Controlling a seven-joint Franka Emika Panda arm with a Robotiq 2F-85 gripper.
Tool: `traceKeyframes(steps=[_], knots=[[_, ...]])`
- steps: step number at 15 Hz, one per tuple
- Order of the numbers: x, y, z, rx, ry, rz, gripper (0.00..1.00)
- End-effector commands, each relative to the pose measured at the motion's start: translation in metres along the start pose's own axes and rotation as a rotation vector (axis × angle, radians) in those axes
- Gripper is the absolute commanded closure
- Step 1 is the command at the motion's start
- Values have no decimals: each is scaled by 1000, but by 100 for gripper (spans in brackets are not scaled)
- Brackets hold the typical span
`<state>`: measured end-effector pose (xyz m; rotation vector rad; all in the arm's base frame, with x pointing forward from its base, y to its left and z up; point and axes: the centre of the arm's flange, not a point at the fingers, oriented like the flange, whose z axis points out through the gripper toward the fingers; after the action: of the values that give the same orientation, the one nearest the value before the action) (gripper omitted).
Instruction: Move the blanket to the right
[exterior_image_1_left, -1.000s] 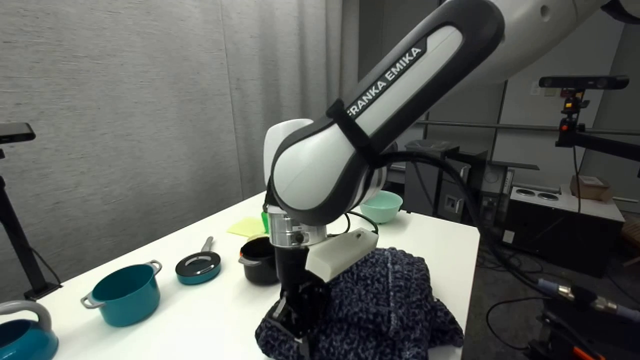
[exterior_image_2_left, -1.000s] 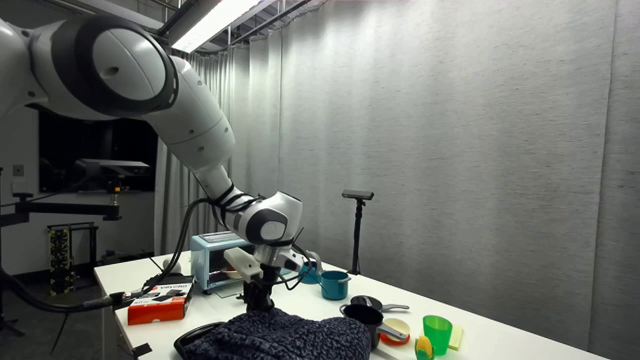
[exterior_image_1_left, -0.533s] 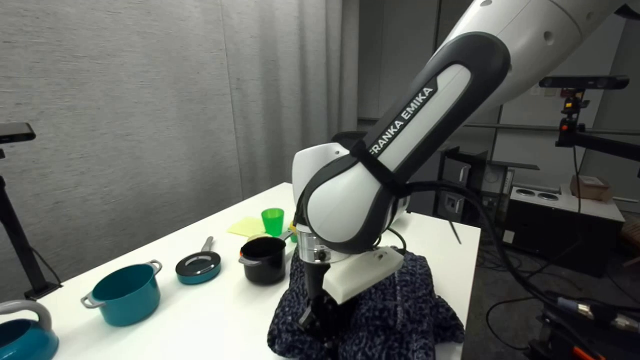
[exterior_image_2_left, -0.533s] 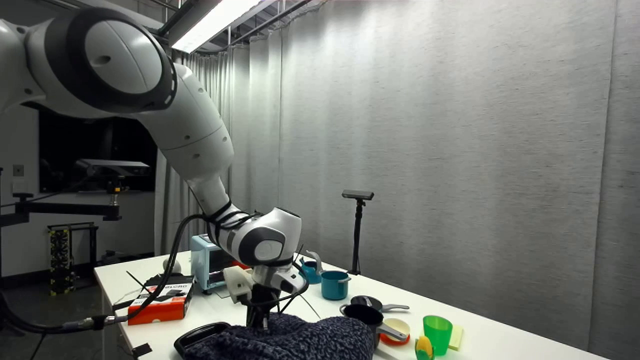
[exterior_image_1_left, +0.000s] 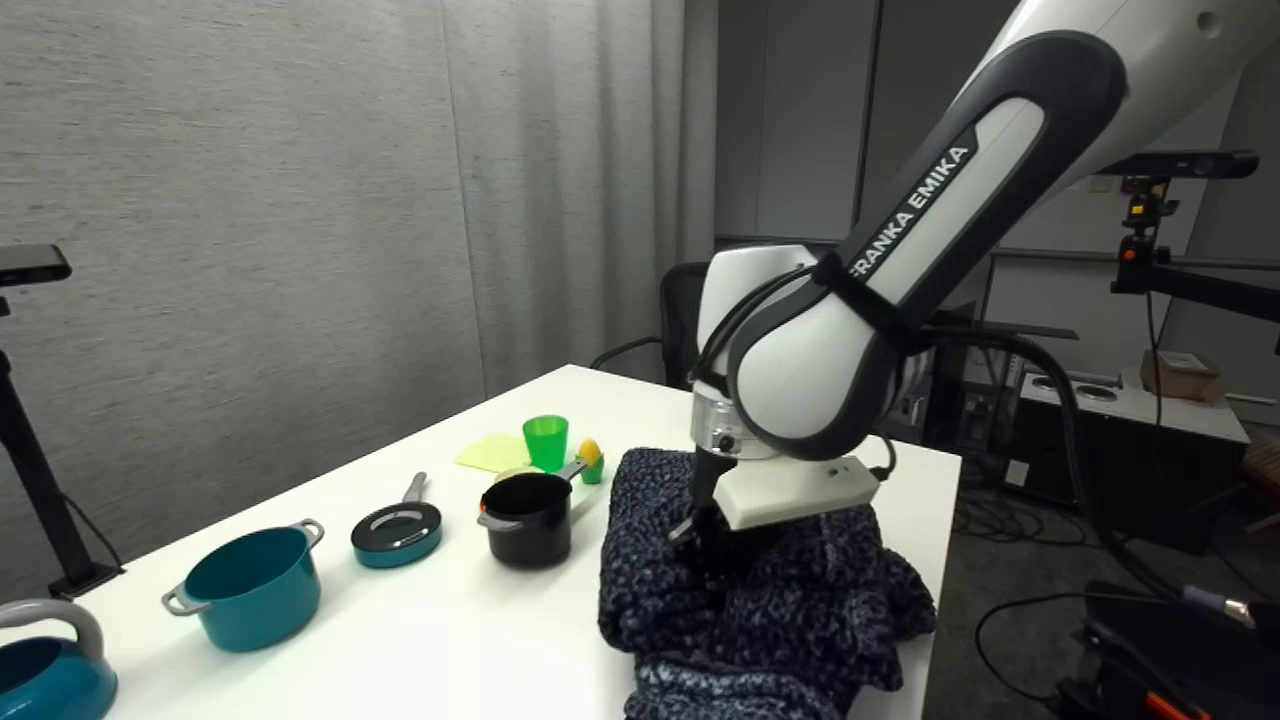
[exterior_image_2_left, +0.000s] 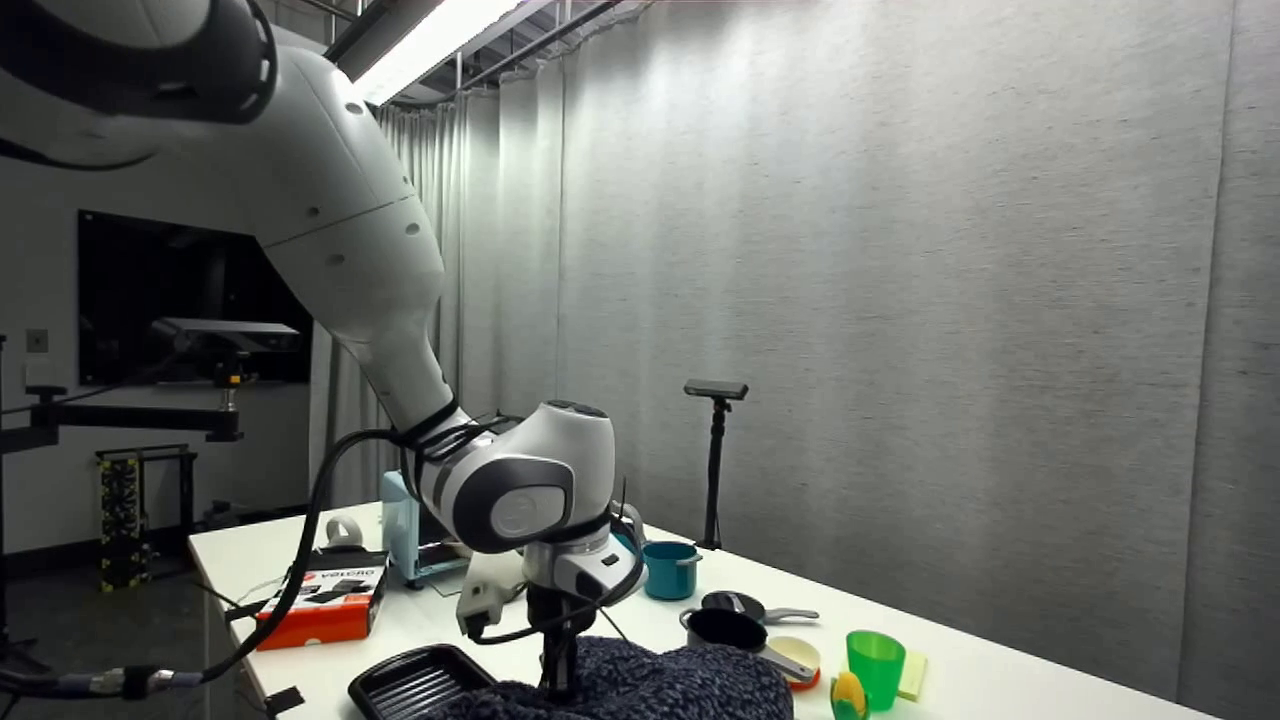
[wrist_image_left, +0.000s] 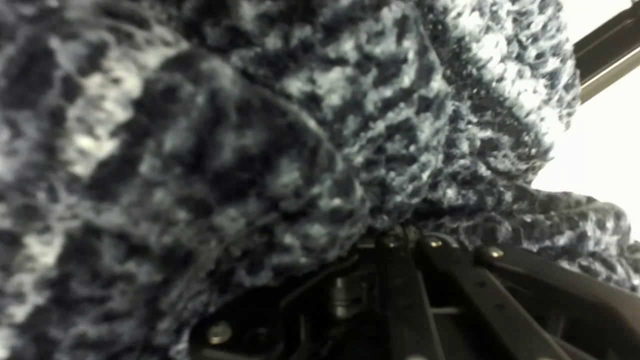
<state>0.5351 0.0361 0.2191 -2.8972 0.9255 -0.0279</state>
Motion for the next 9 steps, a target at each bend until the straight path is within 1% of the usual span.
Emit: traceKeyframes(steps=[1,5,7,8,9], knots=[[-8,91,-23,-31,58,104,100],[-13,175,-35,-50,72,185,100],[-8,196,-46,-31,90,178,100],[-2,197,-56,12,107,153,100],[3,194,-70,37,126,123,100]])
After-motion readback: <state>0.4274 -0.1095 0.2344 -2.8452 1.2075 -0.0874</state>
